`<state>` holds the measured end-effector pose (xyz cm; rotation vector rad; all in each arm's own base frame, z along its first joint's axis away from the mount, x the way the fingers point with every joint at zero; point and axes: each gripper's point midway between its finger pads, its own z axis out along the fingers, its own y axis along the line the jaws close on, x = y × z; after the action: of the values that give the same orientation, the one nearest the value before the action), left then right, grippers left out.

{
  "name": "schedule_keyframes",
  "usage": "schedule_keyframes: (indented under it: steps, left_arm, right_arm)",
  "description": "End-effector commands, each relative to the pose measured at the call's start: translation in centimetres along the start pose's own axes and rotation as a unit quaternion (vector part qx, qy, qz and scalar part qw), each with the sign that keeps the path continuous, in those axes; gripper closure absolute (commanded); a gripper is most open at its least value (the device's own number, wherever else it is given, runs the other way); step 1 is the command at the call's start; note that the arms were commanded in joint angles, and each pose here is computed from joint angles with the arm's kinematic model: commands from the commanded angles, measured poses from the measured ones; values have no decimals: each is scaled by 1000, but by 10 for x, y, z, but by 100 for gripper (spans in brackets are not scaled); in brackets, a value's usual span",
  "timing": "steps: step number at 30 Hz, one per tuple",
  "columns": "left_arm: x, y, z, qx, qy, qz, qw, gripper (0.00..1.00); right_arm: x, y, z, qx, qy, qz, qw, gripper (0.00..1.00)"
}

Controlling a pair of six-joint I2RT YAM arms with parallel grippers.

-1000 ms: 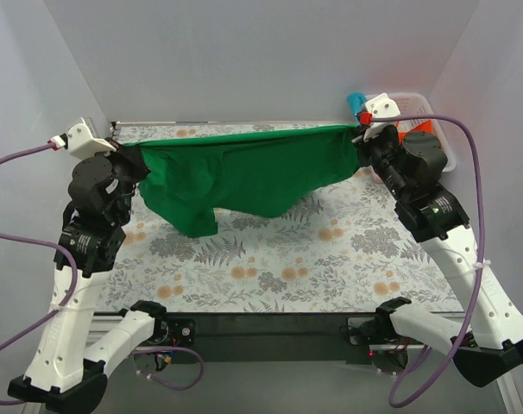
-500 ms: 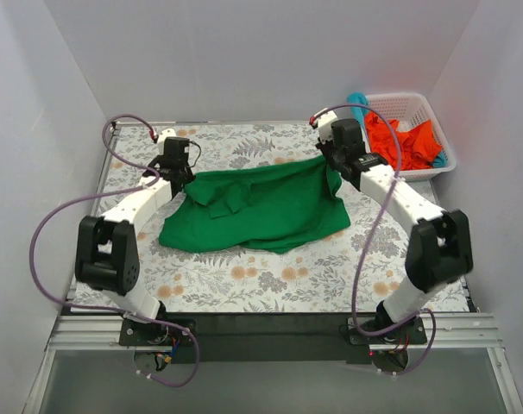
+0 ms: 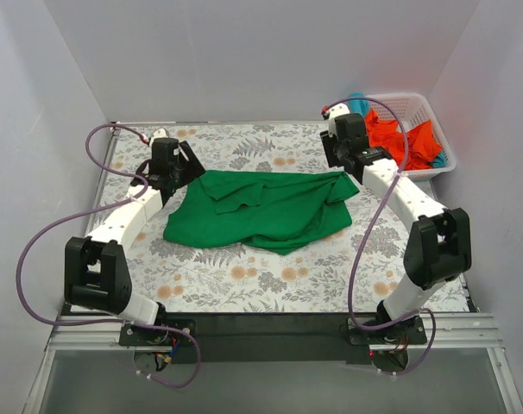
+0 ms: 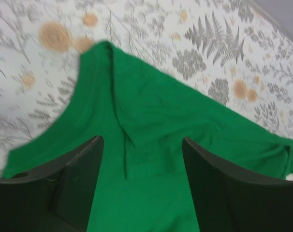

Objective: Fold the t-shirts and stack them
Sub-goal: Flatten the tshirt out

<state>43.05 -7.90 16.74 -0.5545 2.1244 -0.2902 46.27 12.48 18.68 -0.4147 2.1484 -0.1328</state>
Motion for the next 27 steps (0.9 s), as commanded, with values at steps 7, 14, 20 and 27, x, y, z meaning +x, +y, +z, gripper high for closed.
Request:
schedule_keyframes:
  steps: [7,14,20,27]
  left_arm:
    - [98,19,7,-15,145,-65,987,43]
    - [131,15,27,-25,191,-60,979,51]
    - [143,11,32,-28,202,-60,977,58]
    - [143,1,32,-21,200,-53,978,58]
  right_arm:
    - [34,30,-39,-72,-6,90,993,51]
    - [62,40,-41,-90,10,101,991,51]
    - [70,41,-42,-92,13,99,991,51]
    - [74,44,-41,-95,16,99,990,51]
